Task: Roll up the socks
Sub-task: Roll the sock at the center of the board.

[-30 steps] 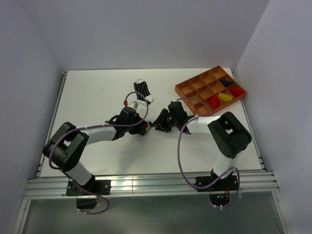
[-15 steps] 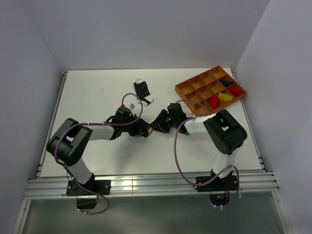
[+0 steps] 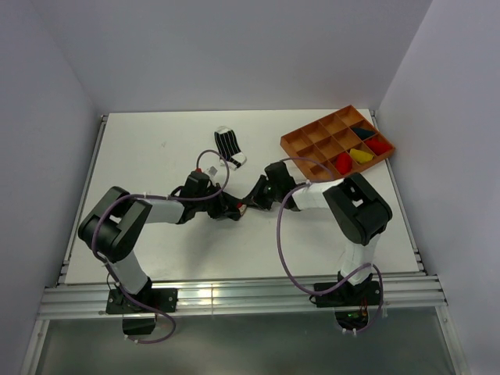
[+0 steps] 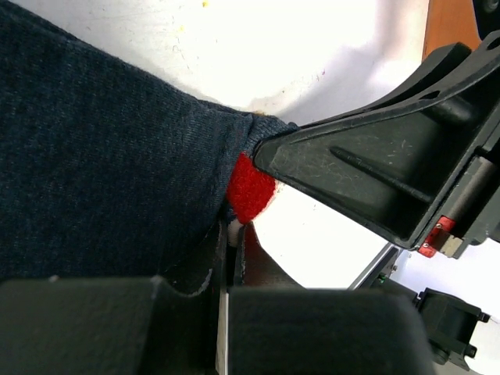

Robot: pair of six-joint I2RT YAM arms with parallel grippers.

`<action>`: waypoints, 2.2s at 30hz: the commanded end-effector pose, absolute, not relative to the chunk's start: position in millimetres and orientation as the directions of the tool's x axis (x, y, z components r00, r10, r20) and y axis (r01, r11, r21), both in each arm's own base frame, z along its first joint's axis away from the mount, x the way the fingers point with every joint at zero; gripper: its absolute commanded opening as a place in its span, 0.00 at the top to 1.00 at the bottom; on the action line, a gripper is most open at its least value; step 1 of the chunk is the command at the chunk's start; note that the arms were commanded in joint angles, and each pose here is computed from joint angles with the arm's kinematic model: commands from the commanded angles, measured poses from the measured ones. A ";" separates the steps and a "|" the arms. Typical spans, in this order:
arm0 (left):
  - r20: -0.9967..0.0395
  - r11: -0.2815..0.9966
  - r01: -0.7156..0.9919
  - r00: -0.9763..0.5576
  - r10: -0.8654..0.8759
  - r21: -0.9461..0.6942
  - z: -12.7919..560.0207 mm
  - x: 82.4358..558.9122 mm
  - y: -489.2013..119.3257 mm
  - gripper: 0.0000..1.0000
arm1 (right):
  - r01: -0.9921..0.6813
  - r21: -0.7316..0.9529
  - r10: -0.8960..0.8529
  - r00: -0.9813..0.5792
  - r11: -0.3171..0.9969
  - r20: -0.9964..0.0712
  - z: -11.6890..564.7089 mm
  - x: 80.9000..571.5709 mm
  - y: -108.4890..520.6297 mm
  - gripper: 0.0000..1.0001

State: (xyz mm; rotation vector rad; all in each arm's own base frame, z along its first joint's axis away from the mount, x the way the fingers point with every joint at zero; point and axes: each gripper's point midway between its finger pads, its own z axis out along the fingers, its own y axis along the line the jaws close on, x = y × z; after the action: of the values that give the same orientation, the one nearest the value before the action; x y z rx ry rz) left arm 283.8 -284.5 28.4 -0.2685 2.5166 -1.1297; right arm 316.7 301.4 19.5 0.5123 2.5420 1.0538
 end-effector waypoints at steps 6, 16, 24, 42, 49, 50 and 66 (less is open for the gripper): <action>-0.292 0.743 -0.025 -0.911 -0.293 -0.669 13.9 272.5 -267.4 0.84 | 0.196 0.561 0.393 -0.884 0.805 -0.255 9.7 321.3 283.3 1.00; -0.732 0.933 0.142 -0.663 -0.158 -0.330 75.6 282.6 -258.3 0.45 | 0.179 0.480 0.335 -0.906 0.859 -0.260 16.2 318.8 284.4 1.00; -0.900 0.951 0.288 -0.436 0.024 -0.114 103.3 273.9 -293.2 0.44 | 0.173 0.446 0.306 -0.920 0.878 -0.245 13.3 317.2 285.5 1.00; -0.883 0.938 0.331 -0.406 0.237 0.100 54.7 275.5 -318.4 0.47 | 0.169 0.457 0.299 -0.927 0.873 -0.228 15.9 315.0 290.1 1.00; -0.851 0.931 0.327 -0.429 0.301 0.164 30.3 279.7 -320.3 0.48 | 0.164 0.465 0.293 -0.930 0.870 -0.221 17.0 313.8 292.1 1.00; -0.845 0.930 0.326 -0.437 0.308 0.171 25.5 279.5 -320.3 0.48 | 0.166 0.465 0.294 -0.931 0.870 -0.218 17.1 313.0 291.9 1.00; -0.788 0.948 0.255 -0.537 0.303 0.191 7.6 276.7 -304.4 0.99 | 0.135 0.543 0.299 -0.927 0.829 -0.226 41.8 310.9 300.4 0.94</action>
State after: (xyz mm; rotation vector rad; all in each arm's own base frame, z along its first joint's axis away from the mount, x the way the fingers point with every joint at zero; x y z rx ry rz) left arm 283.4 -313.2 23.2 0.3657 2.0820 0.0579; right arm 319.4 288.7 22.8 0.3788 2.7262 0.7005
